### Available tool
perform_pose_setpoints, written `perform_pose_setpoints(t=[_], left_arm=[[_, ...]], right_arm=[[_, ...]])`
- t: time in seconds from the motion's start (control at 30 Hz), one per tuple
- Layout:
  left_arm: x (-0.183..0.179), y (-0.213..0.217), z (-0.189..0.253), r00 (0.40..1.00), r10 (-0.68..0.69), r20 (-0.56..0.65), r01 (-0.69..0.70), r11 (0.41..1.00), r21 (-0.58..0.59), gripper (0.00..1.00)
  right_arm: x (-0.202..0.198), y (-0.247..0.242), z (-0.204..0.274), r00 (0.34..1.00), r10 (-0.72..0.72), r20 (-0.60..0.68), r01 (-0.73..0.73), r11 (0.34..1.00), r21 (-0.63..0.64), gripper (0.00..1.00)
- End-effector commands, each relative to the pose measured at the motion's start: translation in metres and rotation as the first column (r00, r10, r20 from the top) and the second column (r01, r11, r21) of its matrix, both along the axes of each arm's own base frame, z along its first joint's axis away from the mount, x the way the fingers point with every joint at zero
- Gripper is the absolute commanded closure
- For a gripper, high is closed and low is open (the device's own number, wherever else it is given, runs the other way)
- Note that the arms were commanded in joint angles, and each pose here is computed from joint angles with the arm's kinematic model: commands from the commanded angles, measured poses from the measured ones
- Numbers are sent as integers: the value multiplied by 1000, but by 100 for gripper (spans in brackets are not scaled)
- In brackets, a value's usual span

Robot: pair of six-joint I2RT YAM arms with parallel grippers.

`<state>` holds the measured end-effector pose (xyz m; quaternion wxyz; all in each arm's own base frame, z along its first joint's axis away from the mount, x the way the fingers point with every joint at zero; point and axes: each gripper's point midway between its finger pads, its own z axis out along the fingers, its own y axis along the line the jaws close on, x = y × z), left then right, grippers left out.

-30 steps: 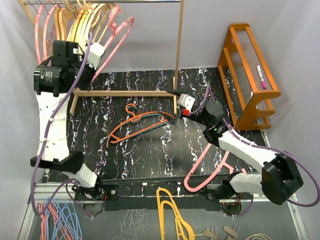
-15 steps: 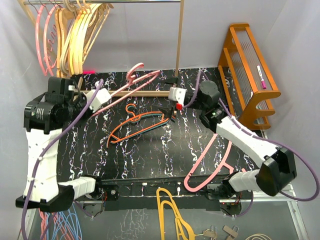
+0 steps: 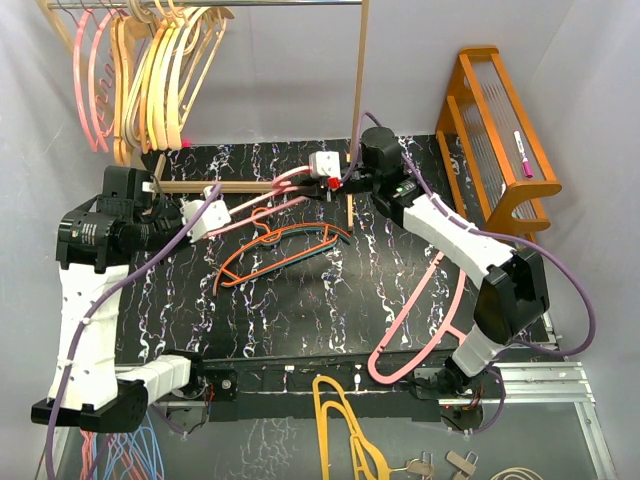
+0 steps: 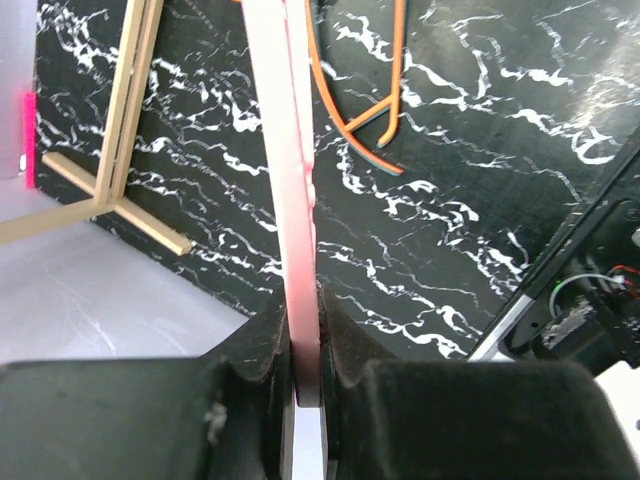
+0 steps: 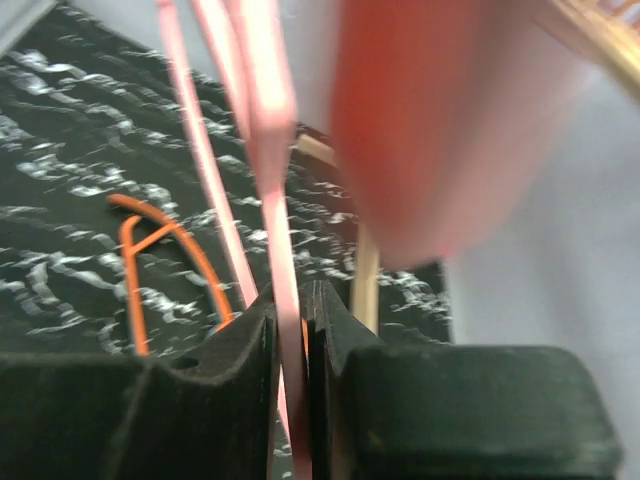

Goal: Organize the hangers
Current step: Adjust the hanger at the center of the board.

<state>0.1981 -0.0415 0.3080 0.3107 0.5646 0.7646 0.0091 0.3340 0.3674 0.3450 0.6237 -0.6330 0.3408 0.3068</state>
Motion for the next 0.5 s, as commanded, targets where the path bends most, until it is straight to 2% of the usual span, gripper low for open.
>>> perform_pose_setpoints(t=[0.0,0.17,0.3,0.47], left_arm=[[-4,-19,-10,993,-112,-42,109,992,-62,100],[4,-36,-25,988,-152,-32,146,979,-142,100],[5,-58,-29,982,-188,6,183,948,-259,82],[-4,-87,-23,955,-273,114,296,867,-400,65]], right_arm=[[-39,-1,16,984,180,-10,-180,984,9,92],[-49,-26,-10,974,194,-118,-196,981,-6,92],[-61,-54,-24,975,173,-141,-176,984,-4,92],[-72,-82,-26,979,149,-142,-146,989,28,92]])
